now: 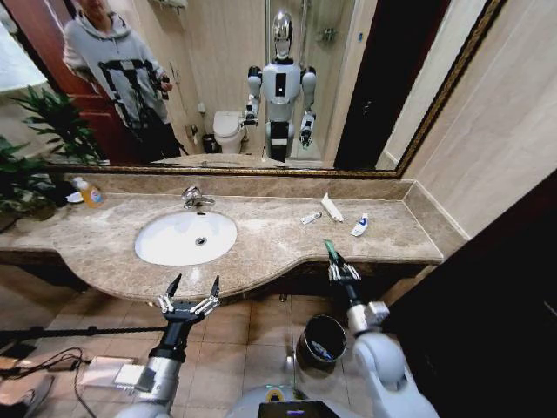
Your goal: Pick up the trash from the sink and place it in the trash bin.
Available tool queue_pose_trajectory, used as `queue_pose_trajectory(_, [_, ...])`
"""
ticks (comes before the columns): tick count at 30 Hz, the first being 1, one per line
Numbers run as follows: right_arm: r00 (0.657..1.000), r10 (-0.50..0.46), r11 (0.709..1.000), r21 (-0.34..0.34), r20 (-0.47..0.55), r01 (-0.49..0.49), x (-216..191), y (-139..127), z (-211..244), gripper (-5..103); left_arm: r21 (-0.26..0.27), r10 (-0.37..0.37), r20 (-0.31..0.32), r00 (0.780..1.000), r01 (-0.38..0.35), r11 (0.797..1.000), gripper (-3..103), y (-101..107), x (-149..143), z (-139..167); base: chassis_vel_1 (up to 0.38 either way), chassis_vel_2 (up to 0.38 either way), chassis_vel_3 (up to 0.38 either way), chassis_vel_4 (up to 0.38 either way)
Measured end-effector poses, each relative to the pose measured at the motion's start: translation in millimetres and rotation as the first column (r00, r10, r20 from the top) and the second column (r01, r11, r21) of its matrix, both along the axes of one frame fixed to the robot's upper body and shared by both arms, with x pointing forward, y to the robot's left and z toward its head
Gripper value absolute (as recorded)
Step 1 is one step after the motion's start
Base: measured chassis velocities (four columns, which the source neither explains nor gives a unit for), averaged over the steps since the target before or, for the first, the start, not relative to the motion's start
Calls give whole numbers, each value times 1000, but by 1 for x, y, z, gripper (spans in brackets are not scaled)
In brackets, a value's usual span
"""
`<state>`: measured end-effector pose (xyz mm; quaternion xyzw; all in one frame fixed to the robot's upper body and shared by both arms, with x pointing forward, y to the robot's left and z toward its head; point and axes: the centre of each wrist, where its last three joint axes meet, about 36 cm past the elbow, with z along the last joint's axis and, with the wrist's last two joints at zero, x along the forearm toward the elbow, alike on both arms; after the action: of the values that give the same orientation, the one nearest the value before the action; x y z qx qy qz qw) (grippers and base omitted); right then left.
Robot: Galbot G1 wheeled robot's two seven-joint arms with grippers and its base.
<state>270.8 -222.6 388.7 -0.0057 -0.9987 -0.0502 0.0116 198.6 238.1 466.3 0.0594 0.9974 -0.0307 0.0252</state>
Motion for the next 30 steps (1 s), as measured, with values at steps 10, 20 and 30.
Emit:
queue_pose_trajectory(10, [991,-51,997,-60,-123,44,-53,-10,-61,21,0,0,0,1000,0,1000,100,0,0,0,0,0,0,0])
queue_pose_trajectory(20, [948,-41,995,-103,-315,9,-77,-19,-161,21,0,0,0,1000,0,1000,100,0,0,0,0,0,0,0])
queue_pose_trajectory(30, [883,-32,996,-90,-469,-11,-55,-34,-229,21,0,0,0,1000,0,1000,100,0,0,0,0,0,0,0])
